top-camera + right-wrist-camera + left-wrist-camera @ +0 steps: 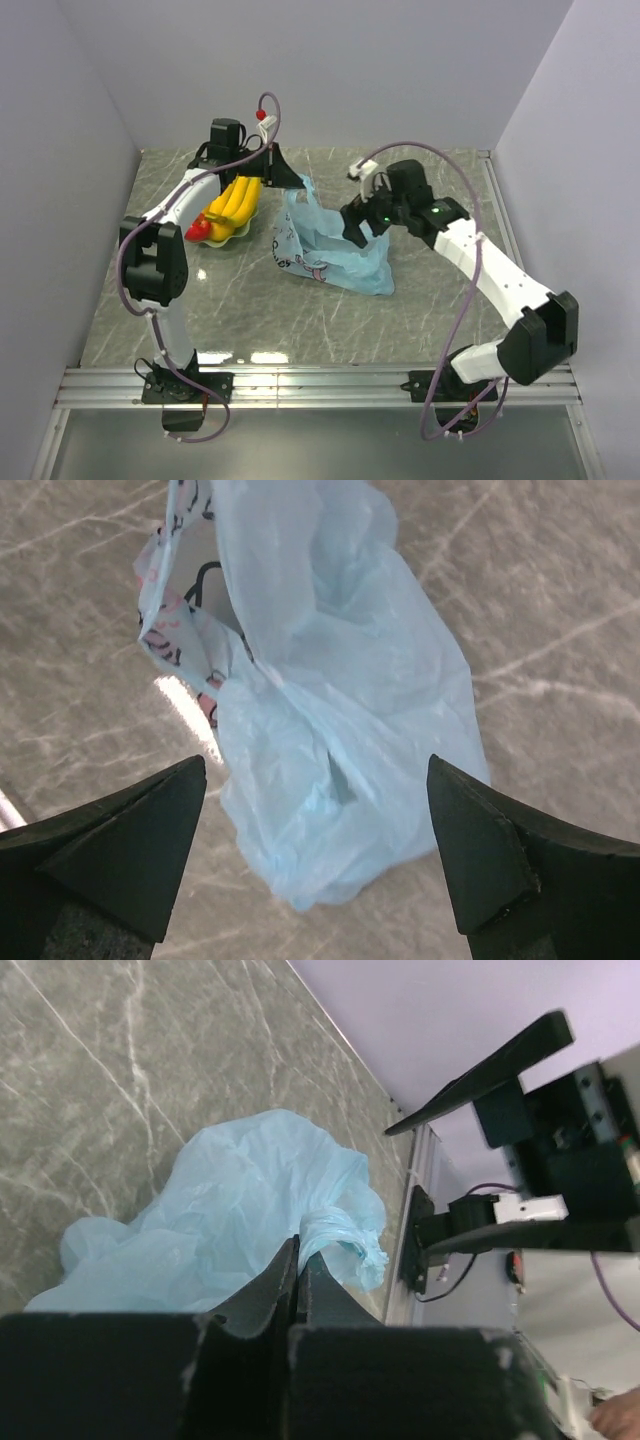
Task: Place the fake fruits into the plastic bag and tie a complex knot
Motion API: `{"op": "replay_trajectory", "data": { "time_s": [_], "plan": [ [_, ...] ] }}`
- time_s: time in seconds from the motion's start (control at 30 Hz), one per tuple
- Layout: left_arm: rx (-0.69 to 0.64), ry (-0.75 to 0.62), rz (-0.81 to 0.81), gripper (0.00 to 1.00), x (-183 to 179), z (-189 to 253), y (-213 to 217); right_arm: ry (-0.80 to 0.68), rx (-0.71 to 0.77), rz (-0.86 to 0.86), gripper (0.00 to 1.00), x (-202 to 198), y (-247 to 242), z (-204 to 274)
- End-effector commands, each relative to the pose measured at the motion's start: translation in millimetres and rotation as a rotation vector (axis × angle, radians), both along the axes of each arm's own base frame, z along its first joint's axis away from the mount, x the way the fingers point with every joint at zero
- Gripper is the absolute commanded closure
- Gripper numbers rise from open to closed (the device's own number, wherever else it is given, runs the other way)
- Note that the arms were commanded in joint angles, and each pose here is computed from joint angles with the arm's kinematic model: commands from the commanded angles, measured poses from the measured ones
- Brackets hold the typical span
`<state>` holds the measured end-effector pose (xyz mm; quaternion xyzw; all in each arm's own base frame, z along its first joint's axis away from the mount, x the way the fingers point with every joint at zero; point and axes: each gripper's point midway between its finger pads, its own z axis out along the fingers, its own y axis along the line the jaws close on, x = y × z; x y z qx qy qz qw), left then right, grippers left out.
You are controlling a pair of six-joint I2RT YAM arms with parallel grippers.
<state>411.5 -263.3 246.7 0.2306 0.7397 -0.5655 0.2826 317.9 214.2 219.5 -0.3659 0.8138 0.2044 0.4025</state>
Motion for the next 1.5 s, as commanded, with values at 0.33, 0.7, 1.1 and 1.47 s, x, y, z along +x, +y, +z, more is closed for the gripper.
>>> {"op": "replay_trajectory", "data": {
  "time_s": [0.33,0.7,1.1,1.47],
  "plan": [
    [-0.065,0.018,-0.044,0.97,4,23,-7,-0.193,-0.145,0.075,0.01,62,58,-44],
    [-0.161,0.175,0.035,0.99,48,20,9,-0.084,-0.022,0.212,1.0,-1,40,-23],
    [-0.059,0.155,0.14,0.7,74,-16,10,0.104,0.25,0.059,1.0,-28,5,0],
    [0.195,-0.19,0.364,0.01,81,57,94,0.285,0.399,-0.27,1.0,11,-28,-20]
  ]
}}
